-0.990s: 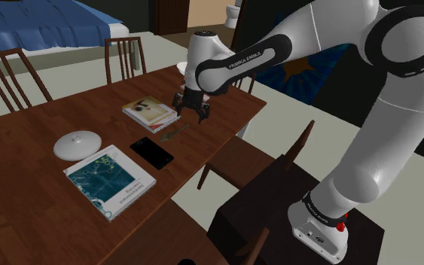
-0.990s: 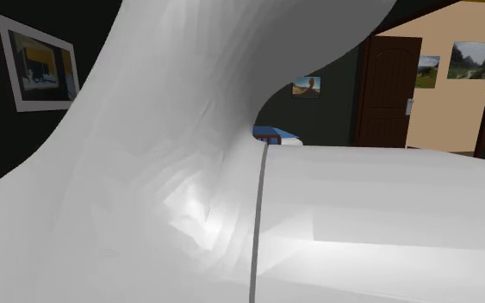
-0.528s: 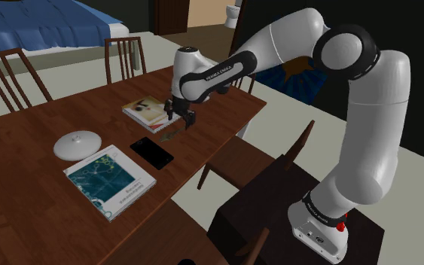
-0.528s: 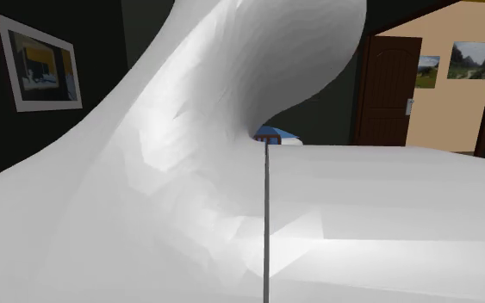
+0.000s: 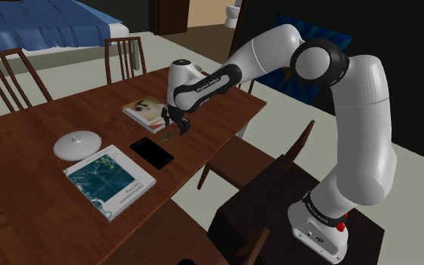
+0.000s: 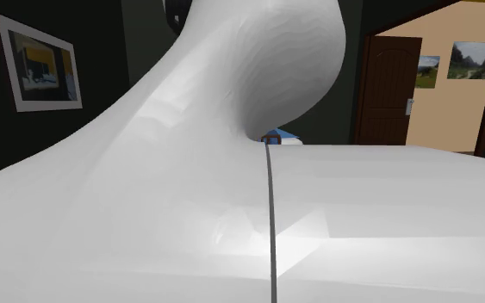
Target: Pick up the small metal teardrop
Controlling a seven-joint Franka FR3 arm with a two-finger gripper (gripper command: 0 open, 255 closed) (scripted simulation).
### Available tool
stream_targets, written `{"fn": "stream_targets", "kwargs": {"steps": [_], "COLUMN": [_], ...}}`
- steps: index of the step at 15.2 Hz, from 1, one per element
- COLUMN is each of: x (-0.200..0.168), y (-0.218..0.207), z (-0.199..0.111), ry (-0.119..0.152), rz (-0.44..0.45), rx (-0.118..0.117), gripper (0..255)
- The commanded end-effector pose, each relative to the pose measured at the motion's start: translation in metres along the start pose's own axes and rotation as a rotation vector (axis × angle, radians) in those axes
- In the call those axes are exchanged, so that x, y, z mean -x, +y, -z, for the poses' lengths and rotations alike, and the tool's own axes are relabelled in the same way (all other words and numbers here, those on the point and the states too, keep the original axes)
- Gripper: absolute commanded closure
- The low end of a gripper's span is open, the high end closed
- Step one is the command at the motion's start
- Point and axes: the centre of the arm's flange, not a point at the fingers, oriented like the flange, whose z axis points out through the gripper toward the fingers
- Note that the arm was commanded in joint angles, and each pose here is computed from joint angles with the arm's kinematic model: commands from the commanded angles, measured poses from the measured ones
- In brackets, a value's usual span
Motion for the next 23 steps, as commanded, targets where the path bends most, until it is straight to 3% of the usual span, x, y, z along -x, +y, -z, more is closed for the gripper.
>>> {"fn": "stream_targets", "kwargs": {"steps": [1,3,4,13,23], "x": [0.000,0.000,0.000,0.000,0.000], "y": [0.000,0.000,0.000,0.000,-0.001], "z": [-0.010,-0.013,-0.013,-0.013,0.039], "ry": [0.000,0.000,0.000,0.000,0.000], "rz": [-0.001,-0.001,0.000,-0.001,-0.001], "rx": [0.000,0.000,0.000,0.000,0.000], "gripper": [0,0,255,255,255]}}
